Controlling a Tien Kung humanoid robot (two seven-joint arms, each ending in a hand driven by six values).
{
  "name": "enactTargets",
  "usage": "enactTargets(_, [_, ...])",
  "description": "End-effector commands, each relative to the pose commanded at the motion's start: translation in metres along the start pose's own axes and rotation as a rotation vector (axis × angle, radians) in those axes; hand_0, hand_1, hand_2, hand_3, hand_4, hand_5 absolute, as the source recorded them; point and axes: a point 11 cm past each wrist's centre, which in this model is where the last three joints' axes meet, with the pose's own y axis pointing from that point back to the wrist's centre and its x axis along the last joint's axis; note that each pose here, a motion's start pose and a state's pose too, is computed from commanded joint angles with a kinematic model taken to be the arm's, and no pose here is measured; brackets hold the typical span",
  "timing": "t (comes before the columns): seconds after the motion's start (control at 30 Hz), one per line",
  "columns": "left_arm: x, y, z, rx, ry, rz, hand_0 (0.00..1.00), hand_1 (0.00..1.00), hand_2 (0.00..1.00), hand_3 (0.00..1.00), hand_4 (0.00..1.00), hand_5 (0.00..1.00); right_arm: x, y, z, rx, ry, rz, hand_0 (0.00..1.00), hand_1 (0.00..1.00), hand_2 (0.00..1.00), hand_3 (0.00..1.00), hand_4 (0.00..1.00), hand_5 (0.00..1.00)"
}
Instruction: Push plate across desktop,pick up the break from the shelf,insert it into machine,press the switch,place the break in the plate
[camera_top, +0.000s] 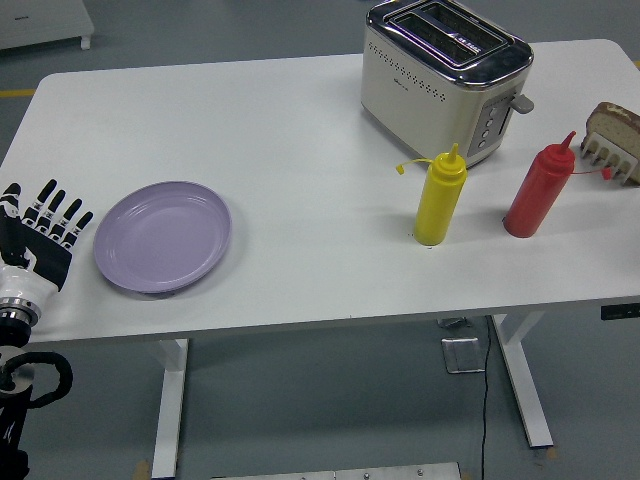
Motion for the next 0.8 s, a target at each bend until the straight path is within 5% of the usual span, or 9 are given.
enactTargets(0.5, [-0.016, -0.005, -0.016, 0.046, 0.006, -0.037, 0.889, 0.927, 0.995, 0.901, 0.656, 0.998, -0.031, -0.024, 0.005, -0.085, 0.658, -0.164, 0.922, 0.873, 0.896, 0.898, 0.768, 0.323])
enactTargets(0.8, [-0.028, -0.007, -0.032, 0.088, 0.010, -0.061, 0.889, 0.928, 0.995, 0.901, 0.658, 0.998, -0.048, -0.027, 0.024, -0.173, 0.927, -0.264, 0.921, 0.875, 0.895, 0.899, 0.776, 0.338])
